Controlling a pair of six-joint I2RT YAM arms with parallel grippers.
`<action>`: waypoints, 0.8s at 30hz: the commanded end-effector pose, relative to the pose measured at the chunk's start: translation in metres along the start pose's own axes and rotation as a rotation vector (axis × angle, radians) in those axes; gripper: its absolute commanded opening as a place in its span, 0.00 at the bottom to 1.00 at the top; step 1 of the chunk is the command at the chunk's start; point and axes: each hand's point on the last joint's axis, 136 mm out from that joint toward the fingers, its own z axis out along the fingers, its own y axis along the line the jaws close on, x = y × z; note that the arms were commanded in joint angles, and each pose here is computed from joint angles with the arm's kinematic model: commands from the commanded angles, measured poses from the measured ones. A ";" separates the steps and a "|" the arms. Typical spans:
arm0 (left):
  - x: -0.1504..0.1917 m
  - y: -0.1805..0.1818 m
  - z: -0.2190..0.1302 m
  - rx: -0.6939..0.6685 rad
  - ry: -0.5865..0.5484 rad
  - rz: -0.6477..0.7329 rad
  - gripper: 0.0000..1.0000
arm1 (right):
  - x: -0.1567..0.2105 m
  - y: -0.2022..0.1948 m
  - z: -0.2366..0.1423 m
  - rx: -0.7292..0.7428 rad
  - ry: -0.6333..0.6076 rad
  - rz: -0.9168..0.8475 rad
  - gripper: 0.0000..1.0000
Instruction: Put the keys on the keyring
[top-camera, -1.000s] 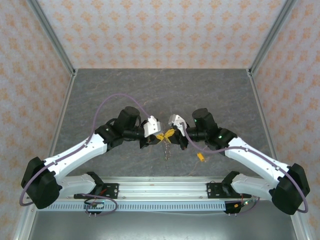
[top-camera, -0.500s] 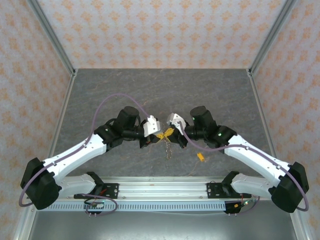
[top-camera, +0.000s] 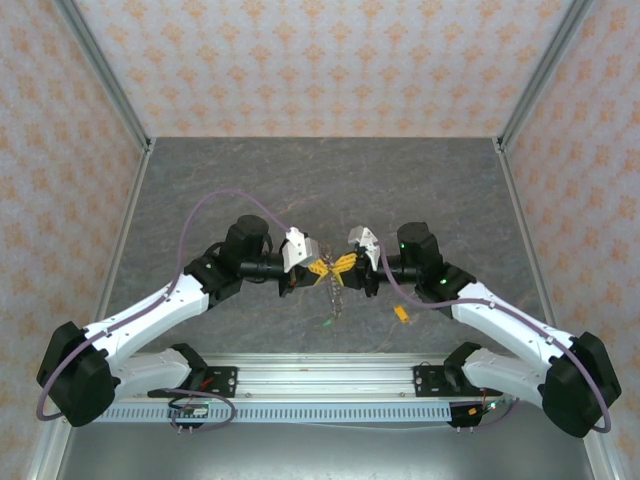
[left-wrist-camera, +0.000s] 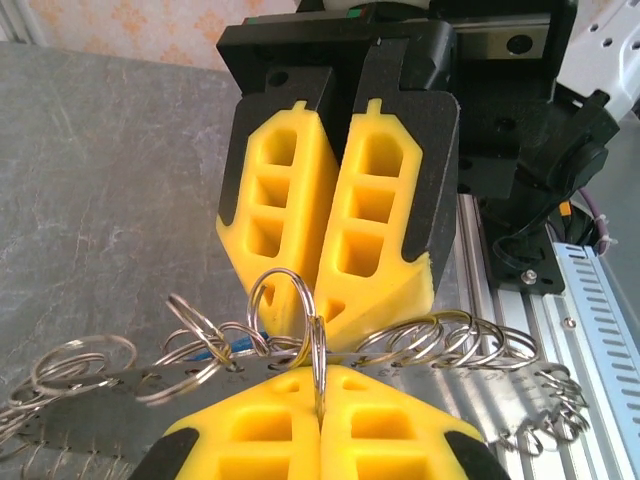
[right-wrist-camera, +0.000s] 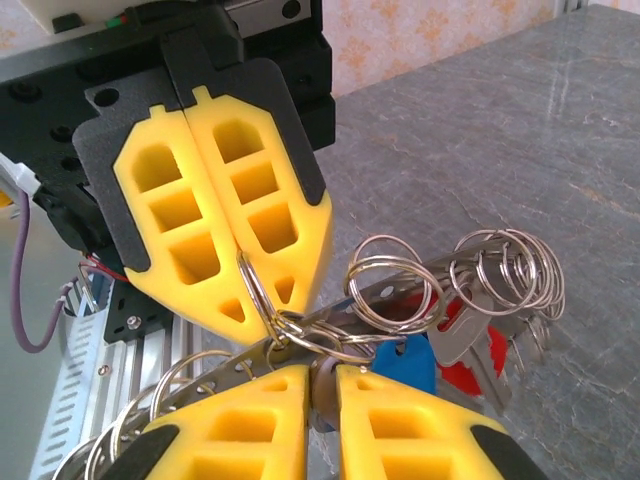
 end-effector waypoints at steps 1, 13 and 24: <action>-0.031 -0.007 -0.008 0.025 -0.114 0.072 0.00 | -0.009 0.001 -0.001 -0.013 -0.037 -0.010 0.12; -0.017 0.004 -0.011 -0.052 -0.017 0.085 0.00 | -0.016 -0.015 -0.021 0.175 -0.036 -0.121 0.17; -0.013 -0.003 -0.012 -0.015 0.028 0.104 0.00 | -0.032 0.009 -0.020 0.073 -0.029 -0.258 0.34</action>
